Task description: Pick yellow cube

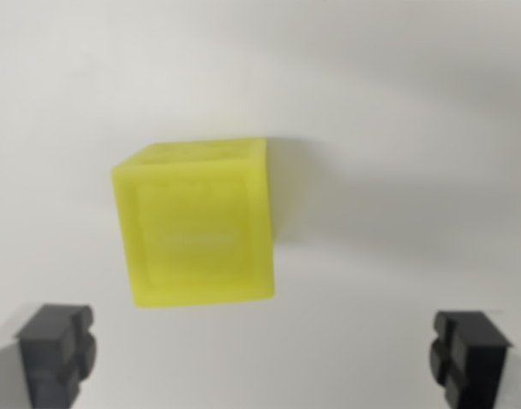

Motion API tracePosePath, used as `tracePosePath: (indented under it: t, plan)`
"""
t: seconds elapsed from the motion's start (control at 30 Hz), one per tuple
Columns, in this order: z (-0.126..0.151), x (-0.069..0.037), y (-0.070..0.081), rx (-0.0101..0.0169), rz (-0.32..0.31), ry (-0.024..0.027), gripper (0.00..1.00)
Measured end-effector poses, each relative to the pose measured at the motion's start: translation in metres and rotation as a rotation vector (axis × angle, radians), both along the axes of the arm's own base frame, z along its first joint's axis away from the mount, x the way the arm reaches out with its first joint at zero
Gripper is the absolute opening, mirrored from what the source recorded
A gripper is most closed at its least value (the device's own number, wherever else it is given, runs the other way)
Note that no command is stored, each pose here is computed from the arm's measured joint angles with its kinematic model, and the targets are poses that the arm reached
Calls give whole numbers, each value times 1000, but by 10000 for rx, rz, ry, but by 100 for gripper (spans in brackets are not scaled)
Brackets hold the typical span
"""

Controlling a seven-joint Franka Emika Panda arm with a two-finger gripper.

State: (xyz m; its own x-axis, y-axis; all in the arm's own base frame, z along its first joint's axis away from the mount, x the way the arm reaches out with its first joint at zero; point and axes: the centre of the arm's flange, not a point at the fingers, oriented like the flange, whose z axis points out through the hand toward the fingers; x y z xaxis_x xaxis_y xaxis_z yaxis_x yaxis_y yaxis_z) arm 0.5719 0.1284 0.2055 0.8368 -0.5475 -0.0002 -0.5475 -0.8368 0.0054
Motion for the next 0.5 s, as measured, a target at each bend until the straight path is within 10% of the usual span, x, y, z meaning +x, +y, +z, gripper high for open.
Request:
tracePosePath:
  t: [0.5]
  plan:
    - [-26, -1, 16, 20, 288, -9, 100]
